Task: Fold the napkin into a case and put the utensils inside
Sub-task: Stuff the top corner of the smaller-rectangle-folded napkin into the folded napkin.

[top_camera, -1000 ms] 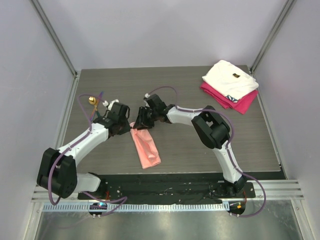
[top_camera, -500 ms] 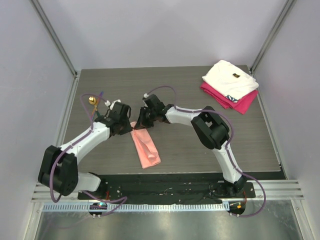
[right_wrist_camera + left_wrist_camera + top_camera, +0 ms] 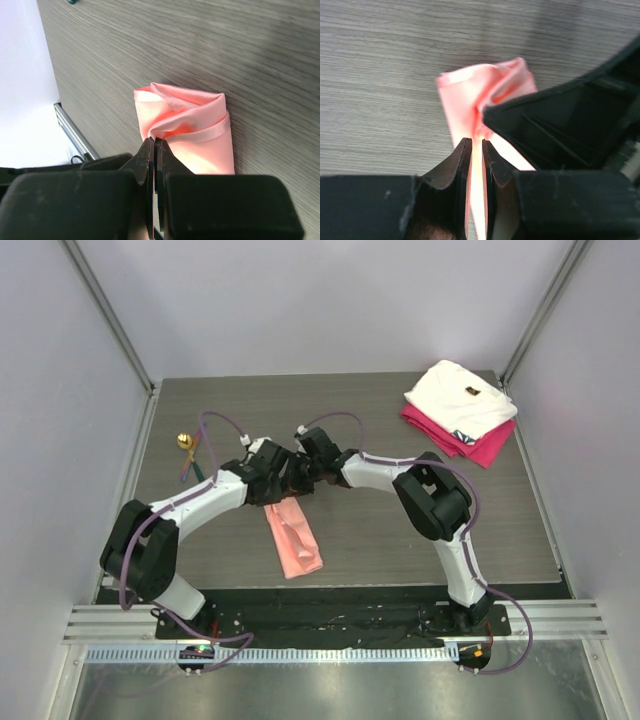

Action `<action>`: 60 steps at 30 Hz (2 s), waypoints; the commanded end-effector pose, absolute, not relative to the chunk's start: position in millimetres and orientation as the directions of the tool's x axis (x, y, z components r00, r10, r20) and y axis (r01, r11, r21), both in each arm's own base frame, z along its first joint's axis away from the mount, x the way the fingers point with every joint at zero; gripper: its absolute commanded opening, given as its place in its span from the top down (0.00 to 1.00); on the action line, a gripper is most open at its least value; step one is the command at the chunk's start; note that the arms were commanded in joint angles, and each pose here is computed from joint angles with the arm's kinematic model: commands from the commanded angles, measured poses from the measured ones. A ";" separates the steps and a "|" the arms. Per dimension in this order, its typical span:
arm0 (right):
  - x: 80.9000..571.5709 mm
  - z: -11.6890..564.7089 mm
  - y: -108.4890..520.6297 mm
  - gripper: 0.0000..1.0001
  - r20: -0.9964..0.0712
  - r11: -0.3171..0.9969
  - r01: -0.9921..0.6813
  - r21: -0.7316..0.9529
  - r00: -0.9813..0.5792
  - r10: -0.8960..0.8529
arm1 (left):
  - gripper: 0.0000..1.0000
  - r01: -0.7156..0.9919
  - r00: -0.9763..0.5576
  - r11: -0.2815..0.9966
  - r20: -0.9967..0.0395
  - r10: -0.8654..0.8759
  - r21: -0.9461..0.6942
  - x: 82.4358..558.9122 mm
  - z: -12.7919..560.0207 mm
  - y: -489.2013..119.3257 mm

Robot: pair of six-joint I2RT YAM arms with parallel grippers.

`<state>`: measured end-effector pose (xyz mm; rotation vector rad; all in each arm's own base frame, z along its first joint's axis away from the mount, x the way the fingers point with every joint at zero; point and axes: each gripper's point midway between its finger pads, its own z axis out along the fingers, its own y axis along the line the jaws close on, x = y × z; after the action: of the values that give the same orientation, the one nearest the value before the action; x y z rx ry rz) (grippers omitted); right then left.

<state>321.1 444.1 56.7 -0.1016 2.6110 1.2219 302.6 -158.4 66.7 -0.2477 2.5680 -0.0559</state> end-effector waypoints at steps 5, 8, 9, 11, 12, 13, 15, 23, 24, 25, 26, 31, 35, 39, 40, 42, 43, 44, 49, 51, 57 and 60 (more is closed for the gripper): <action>325.1 89.6 434.8 0.99 -0.294 0.603 -0.186 0.776 -0.952 0.085 | 0.82 -0.182 -0.804 0.983 -0.577 -0.143 0.011 310.0 68.4 -145.9; 327.1 89.1 431.1 0.99 -0.287 0.601 -0.175 0.780 -0.953 0.096 | 0.82 -0.167 -0.806 0.986 -0.577 -0.130 0.010 310.2 66.7 -150.1; 325.7 88.6 431.4 0.99 -0.273 0.598 -0.162 0.785 -0.957 0.098 | 0.82 -0.163 -0.806 0.987 -0.578 -0.129 0.007 310.6 65.8 -151.7; 327.9 92.2 433.6 0.99 -0.283 0.582 -0.174 0.794 -0.954 0.102 | 0.85 -0.152 -0.801 0.988 -0.585 -0.124 -0.002 310.3 67.6 -155.5; 327.0 93.2 433.9 0.99 -0.283 0.581 -0.174 0.795 -0.954 0.102 | 0.86 -0.148 -0.792 0.989 -0.596 -0.131 -0.021 312.6 70.1 -158.7; 326.3 94.4 433.5 0.99 -0.285 0.579 -0.177 0.796 -0.953 0.101 | 0.86 -0.144 -0.785 0.988 -0.602 -0.144 -0.049 312.1 74.5 -162.1; 324.0 98.9 432.3 0.99 -0.288 0.574 -0.182 0.798 -0.953 0.098 | 0.86 -0.151 -0.778 0.986 -0.606 -0.165 -0.074 310.5 76.0 -163.2; 316.3 105.8 419.1 0.99 -0.290 0.570 -0.186 0.800 -0.952 0.098 | 0.85 -0.139 -0.781 0.971 -0.580 -0.230 -0.196 317.6 84.5 -185.4; 316.7 106.5 417.2 0.99 -0.289 0.568 -0.185 0.802 -0.952 0.099 | 0.88 -0.134 -0.786 0.972 -0.577 -0.224 -0.195 319.3 82.3 -187.0; 316.9 105.1 414.2 0.99 -0.283 0.569 -0.178 0.803 -0.954 0.102 | 0.89 -0.129 -0.788 0.972 -0.575 -0.220 -0.196 320.9 80.4 -188.5; 315.6 109.0 413.8 0.99 -0.288 0.563 -0.184 0.806 -0.953 0.100 | 0.90 -0.120 -0.787 0.973 -0.578 -0.215 -0.198 323.5 79.7 -190.2; 315.3 112.1 405.8 0.99 -0.289 0.560 -0.183 0.808 -0.951 0.107 | 0.93 -0.094 -0.798 0.973 -0.568 -0.199 -0.209 328.4 72.9 -196.2; 315.7 111.1 402.2 0.99 -0.283 0.561 -0.176 0.809 -0.953 0.109 | 0.93 -0.086 -0.799 0.977 -0.572 -0.183 -0.193 331.8 68.1 -196.2; 314.9 109.9 401.8 0.99 -0.283 0.561 -0.177 0.809 -0.953 0.107 | 0.93 -0.088 -0.802 0.984 -0.575 -0.163 -0.156 333.4 60.9 -191.6; 315.4 109.5 401.6 0.99 -0.282 0.560 -0.176 0.809 -0.953 0.108 | 0.93 -0.092 -0.798 0.986 -0.582 -0.156 -0.139 334.2 60.8 -188.4; 314.0 107.6 401.9 0.99 -0.278 0.561 -0.175 0.809 -0.955 0.104 | 0.92 -0.097 -0.793 0.988 -0.591 -0.150 -0.122 335.2 61.1 -184.6; 314.3 107.4 401.4 0.99 -0.277 0.560 -0.174 0.810 -0.955 0.104 | 0.91 -0.095 -0.794 0.990 -0.591 -0.141 -0.108 334.5 60.8 -182.2; 313.5 106.3 401.8 0.99 -0.275 0.561 -0.173 0.810 -0.956 0.103 | 0.89 -0.097 -0.788 0.990 -0.599 -0.140 -0.104 335.4 62.9 -180.8; 314.3 104.5 403.3 0.99 -0.268 0.553 -0.169 0.816 -0.958 0.104 | 0.84 -0.099 -0.788 0.994 -0.606 -0.108 -0.049 335.7 60.5 -171.7; 313.3 102.9 403.8 0.99 -0.263 0.553 -0.165 0.817 -0.959 0.102 | 0.81 -0.091 -0.796 0.995 -0.598 -0.101 -0.046 335.1 56.2 -172.7; 314.1 101.5 403.8 0.99 -0.263 0.553 -0.164 0.817 -0.959 0.103 | 0.77 -0.076 -0.830 0.996 -0.550 -0.091 -0.050 329.9 35.4 -178.4; 314.0 99.1 404.4 0.99 -0.259 0.555 -0.161 0.816 -0.960 0.103 | 0.74 -0.081 -0.834 0.996 -0.544 -0.091 -0.043 328.7 29.9 -177.2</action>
<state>312.9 400.0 80.1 -0.0234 2.5743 1.3080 316.8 -172.7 25.8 -0.1161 2.5951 -0.0066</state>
